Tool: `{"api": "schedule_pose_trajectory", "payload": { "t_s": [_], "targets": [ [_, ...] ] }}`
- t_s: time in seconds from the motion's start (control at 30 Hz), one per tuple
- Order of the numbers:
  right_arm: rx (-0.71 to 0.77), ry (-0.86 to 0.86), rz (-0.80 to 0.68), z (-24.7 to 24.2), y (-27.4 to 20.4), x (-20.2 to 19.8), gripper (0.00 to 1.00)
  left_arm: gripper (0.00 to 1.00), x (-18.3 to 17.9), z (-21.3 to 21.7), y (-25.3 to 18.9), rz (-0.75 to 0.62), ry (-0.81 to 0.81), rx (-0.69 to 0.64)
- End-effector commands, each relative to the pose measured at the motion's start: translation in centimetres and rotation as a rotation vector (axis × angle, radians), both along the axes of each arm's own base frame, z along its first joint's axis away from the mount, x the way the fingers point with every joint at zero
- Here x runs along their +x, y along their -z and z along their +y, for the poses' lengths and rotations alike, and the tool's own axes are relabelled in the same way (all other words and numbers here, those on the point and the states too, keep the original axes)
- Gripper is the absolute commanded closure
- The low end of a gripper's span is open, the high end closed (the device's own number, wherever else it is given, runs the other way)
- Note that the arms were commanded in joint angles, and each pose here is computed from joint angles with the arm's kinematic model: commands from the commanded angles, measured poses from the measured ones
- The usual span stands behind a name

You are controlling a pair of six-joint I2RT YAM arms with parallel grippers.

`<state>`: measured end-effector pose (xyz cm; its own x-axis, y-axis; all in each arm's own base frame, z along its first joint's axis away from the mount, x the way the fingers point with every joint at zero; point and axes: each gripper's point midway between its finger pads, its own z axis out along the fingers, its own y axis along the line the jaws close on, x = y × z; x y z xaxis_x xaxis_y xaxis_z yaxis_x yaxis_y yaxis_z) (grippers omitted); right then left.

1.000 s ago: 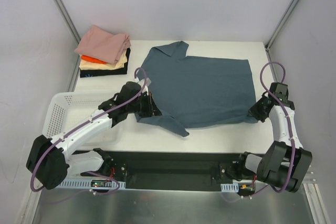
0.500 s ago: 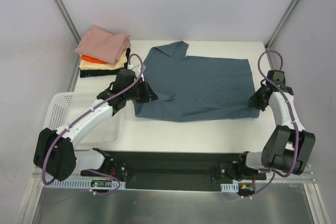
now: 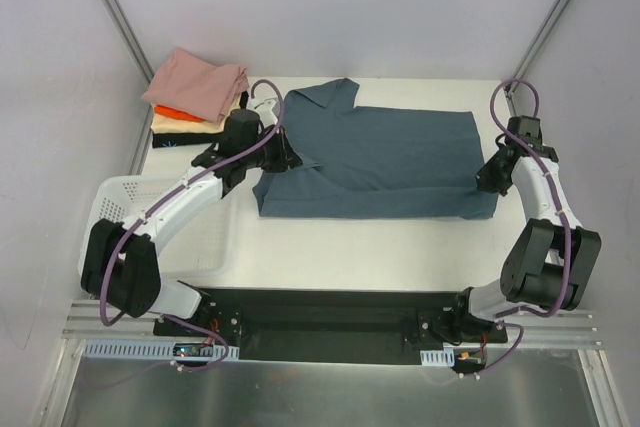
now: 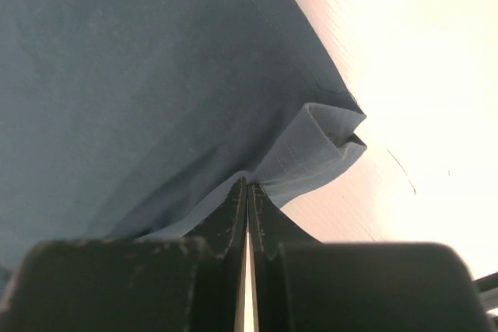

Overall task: Fold and stack the t-shirts
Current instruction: Fold the tshirt

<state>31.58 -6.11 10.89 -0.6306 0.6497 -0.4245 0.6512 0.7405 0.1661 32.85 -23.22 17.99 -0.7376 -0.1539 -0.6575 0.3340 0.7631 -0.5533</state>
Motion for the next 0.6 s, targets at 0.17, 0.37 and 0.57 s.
{"api": "schedule_pose_trajectory", "payload": {
  "t_s": [0.17,0.37,0.57],
  "targets": [
    [-0.038,0.026,-0.016,-1.1,-0.9,2.5,0.99,0.97,5.8,-0.2,-1.5,-0.110,0.038,0.030],
    [-0.062,0.033,0.019,-2.0,0.8,4.0,0.97,0.76,11.1,1.8,2.4,0.011,-0.067,0.099],
    [-0.095,0.007,0.053,-3.0,0.5,6.1,0.37,0.06,14.1,1.5,2.9,0.094,-0.082,0.106]
  ]
}}
